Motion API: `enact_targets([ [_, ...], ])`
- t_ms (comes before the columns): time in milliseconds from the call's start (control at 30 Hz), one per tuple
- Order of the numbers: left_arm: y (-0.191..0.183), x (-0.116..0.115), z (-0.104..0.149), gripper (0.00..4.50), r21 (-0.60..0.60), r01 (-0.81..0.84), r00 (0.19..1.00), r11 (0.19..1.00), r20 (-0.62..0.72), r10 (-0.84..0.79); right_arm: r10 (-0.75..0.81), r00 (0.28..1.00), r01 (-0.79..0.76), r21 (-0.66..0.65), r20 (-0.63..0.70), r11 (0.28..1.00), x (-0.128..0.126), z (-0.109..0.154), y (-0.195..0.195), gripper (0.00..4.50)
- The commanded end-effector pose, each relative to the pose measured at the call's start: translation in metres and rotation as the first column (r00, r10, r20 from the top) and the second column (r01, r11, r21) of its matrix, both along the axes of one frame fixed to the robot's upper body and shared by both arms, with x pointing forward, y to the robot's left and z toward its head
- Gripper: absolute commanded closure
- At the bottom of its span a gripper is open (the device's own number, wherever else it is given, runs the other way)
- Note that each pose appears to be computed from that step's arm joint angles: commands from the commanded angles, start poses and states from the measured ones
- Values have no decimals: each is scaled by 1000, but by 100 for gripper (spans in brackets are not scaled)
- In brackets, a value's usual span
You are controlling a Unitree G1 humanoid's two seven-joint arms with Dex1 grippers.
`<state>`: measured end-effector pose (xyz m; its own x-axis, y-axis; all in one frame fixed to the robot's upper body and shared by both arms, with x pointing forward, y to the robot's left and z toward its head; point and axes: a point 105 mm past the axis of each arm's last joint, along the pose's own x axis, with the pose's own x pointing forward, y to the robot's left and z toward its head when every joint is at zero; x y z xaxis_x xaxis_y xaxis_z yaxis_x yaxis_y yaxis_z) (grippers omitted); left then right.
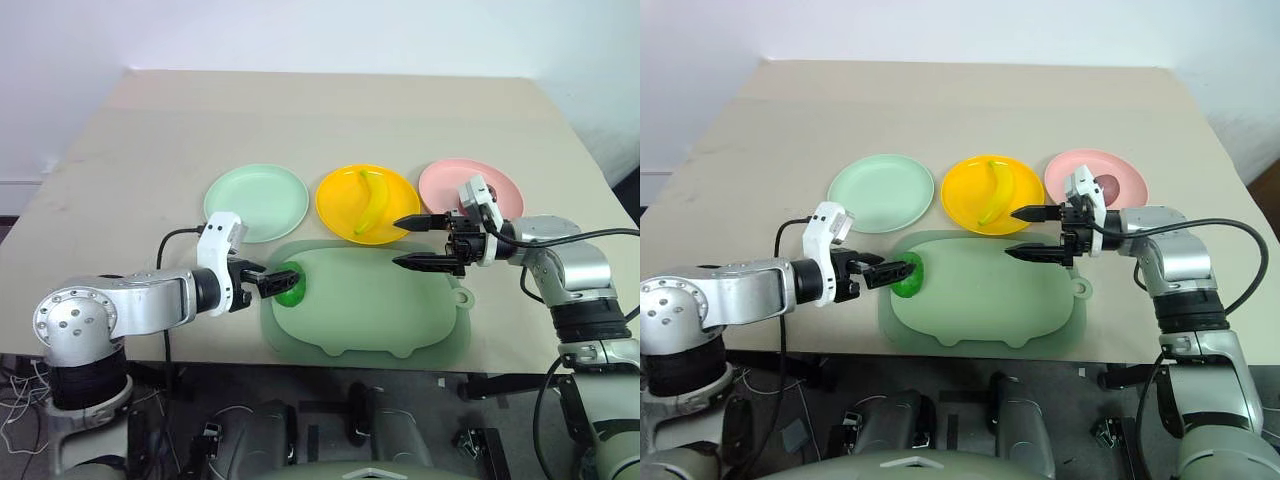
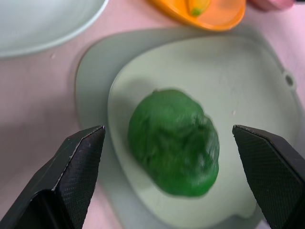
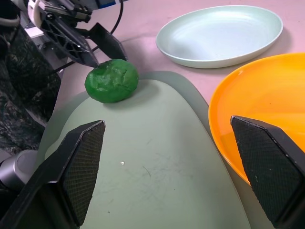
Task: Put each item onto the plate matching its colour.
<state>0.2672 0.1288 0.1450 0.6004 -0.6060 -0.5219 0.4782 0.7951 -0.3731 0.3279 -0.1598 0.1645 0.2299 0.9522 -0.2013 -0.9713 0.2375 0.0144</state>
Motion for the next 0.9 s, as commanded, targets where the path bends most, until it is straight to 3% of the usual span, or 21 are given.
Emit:
enact_targets([
  [33, -4, -5, 7, 0, -19, -9, 1000, 1000, -13, 8, 10, 999, -11, 15, 52, 1000, -1, 12, 3, 7],
  [300, -4, -1, 7, 0, -12, -67, 997, 998, -44, 66, 15, 998, -16, 14, 59, 1000, -5, 13, 5, 7],
  [533, -15, -4, 6, 0, -69, -31, 997, 997, -75, 25, 11, 998, -12, 10, 60, 1000, -5, 14, 6, 7],
  [867, -17, -4, -5, 0, -43, -17, 996, 999, -88, 13, 10, 998, -10, 4, 62, 1000, -5, 15, 7, 7],
  [900, -16, -3, -7, 18, -38, -25, 996, 999, -87, 21, 8, 998, -9, 6, 65, 1000, -5, 16, 7, 3],
])
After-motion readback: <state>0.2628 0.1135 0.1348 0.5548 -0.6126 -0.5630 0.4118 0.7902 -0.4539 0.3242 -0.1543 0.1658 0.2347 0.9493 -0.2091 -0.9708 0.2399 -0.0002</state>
